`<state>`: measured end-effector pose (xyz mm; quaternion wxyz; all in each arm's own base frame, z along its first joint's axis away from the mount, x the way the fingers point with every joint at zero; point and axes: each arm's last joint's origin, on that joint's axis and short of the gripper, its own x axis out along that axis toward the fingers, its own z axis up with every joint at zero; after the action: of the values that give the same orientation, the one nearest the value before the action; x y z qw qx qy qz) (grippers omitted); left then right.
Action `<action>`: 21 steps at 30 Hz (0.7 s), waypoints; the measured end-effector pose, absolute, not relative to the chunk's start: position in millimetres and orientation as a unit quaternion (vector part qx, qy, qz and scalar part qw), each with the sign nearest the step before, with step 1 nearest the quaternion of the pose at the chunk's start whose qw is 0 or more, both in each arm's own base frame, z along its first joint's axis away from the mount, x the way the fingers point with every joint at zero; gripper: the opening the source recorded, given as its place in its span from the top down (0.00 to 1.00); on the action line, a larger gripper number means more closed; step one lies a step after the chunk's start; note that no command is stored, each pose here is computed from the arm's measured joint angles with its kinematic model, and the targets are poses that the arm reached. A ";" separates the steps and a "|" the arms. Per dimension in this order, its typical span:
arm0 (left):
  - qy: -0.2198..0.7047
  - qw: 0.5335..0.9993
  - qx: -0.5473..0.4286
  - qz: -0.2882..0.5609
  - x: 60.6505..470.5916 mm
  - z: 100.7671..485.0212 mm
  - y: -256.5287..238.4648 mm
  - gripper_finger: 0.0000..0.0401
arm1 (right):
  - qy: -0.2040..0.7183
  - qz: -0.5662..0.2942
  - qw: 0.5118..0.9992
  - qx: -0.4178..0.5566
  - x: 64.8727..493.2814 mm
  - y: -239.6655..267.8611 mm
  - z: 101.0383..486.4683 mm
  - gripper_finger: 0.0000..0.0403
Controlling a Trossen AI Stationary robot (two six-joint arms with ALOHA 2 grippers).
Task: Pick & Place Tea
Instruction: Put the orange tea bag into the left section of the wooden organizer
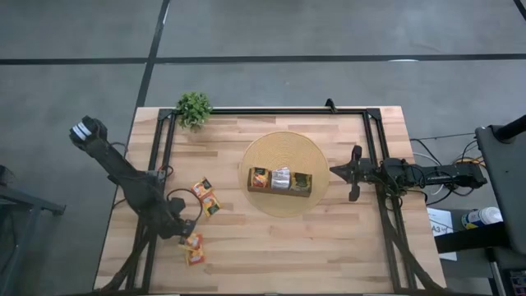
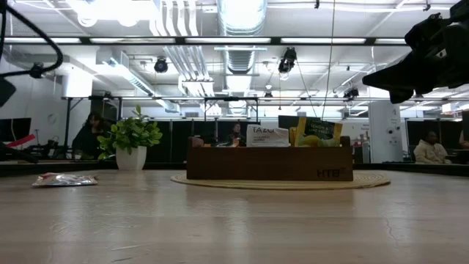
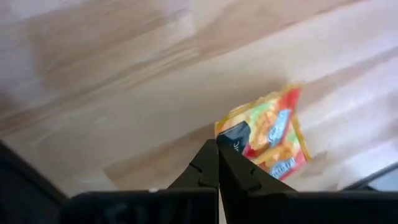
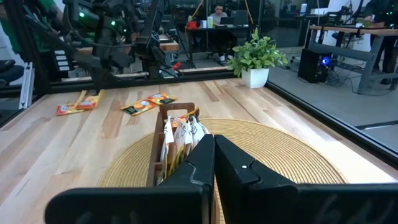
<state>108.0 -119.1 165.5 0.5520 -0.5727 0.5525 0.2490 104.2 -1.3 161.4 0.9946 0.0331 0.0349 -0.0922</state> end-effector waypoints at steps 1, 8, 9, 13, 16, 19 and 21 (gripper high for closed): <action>0.556 0.555 -0.568 0.246 108.3 168.4 -119.6 1.00 | 0.035 -0.092 0.995 0.033 104.2 -1.3 161.4 0.98; 0.569 0.570 -0.542 0.239 111.4 193.2 -121.4 1.00 | 0.035 -0.092 0.995 0.033 104.2 -1.3 161.4 0.98; 0.569 0.575 -0.538 0.236 112.3 198.0 -121.4 1.00 | 0.035 -0.092 0.995 0.033 104.2 -1.3 161.3 0.98; 0.561 0.612 -0.514 0.213 118.2 220.3 -120.3 1.00 | 0.035 -0.092 0.995 0.033 104.2 -1.3 161.3 0.98; 0.550 0.642 -0.498 0.194 124.5 237.9 -117.8 1.00 | 0.035 -0.092 0.995 0.033 104.2 -1.3 161.3 0.98; 0.549 0.658 -0.479 0.191 130.4 251.6 -112.1 1.00 | 0.035 -0.092 0.995 0.033 104.2 -1.3 161.3 0.98; 0.547 0.665 -0.471 0.194 134.7 258.5 -107.5 1.00 | 0.035 -0.092 0.995 0.033 104.2 -1.3 161.3 0.98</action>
<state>134.7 -107.5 258.5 0.6646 -0.4708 0.5469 0.1938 104.2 -1.3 161.3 0.9946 0.0331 0.0350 -0.0923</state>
